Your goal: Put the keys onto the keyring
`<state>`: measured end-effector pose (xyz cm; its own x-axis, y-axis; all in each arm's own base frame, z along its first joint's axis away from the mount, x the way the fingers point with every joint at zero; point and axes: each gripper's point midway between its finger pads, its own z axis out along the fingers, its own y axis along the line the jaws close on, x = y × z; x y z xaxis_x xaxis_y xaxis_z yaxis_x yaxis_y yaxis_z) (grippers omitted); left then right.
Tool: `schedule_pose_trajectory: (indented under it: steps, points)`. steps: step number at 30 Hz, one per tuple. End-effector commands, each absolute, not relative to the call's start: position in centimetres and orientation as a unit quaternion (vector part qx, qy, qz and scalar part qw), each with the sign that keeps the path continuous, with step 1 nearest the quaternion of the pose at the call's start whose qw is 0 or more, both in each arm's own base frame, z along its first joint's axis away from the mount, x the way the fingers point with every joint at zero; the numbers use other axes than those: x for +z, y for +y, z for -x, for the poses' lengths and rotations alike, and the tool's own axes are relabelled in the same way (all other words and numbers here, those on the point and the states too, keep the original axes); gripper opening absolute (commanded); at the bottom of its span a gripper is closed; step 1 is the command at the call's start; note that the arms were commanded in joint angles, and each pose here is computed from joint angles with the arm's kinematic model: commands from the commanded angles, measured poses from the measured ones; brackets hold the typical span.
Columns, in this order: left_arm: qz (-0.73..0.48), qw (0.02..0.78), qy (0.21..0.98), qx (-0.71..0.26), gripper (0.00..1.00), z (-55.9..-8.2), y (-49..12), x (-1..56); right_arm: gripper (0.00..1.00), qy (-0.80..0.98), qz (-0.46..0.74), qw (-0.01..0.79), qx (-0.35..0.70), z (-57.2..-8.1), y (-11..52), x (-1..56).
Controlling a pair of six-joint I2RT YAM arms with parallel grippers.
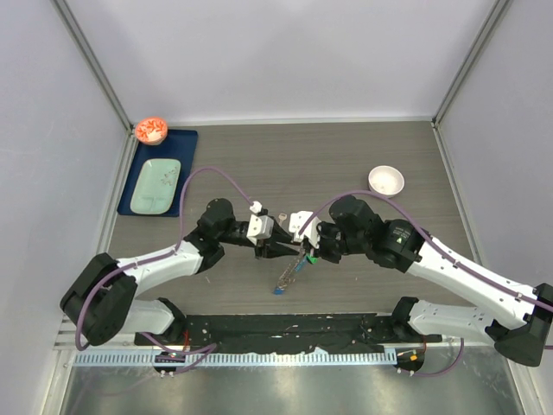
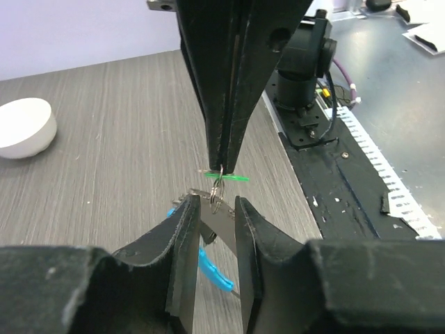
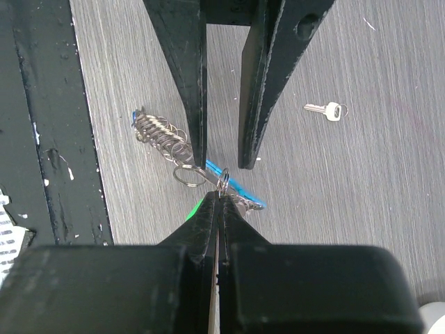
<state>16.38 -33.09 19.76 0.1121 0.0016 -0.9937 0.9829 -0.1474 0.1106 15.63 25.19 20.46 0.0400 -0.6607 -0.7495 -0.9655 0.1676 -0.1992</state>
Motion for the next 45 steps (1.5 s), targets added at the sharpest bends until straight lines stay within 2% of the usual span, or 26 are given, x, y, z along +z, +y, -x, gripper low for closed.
schedule_pose_trajectory:
  steps: [1, 5, 11, 26, 33, 45]
  points:
    - [-0.596, 0.465, 0.398, -0.52, 0.28, -15.6, -33.4, 20.6, 0.01, 0.643, 0.614, 0.406, 0.212, -15.7, 26.0, 22.7]
    - [-0.596, 0.455, 0.406, -0.522, 0.24, -15.8, -33.5, 20.2, 0.01, 0.643, 0.615, 0.406, 0.21, -15.7, 25.9, 22.6]
    - [-0.593, 0.446, 0.419, -0.522, 0.23, -16.3, -33.9, 19.7, 0.01, 0.64, 0.616, 0.407, 0.213, -15.6, 25.9, 22.8]
    - [-0.578, 0.483, 0.422, -0.505, 0.29, -17.6, -34.3, 20.3, 0.01, 0.639, 0.618, 0.403, 0.217, -15.5, 26.1, 22.4]
    - [-0.584, 0.464, 0.414, -0.521, 0.2, -16.7, -34.1, 20.0, 0.01, 0.64, 0.617, 0.405, 0.215, -15.6, 26.0, 22.5]
    - [-0.584, 0.449, 0.416, -0.533, 0.2, -16.2, -34.1, 19.7, 0.01, 0.641, 0.616, 0.406, 0.213, -15.6, 26.0, 22.5]
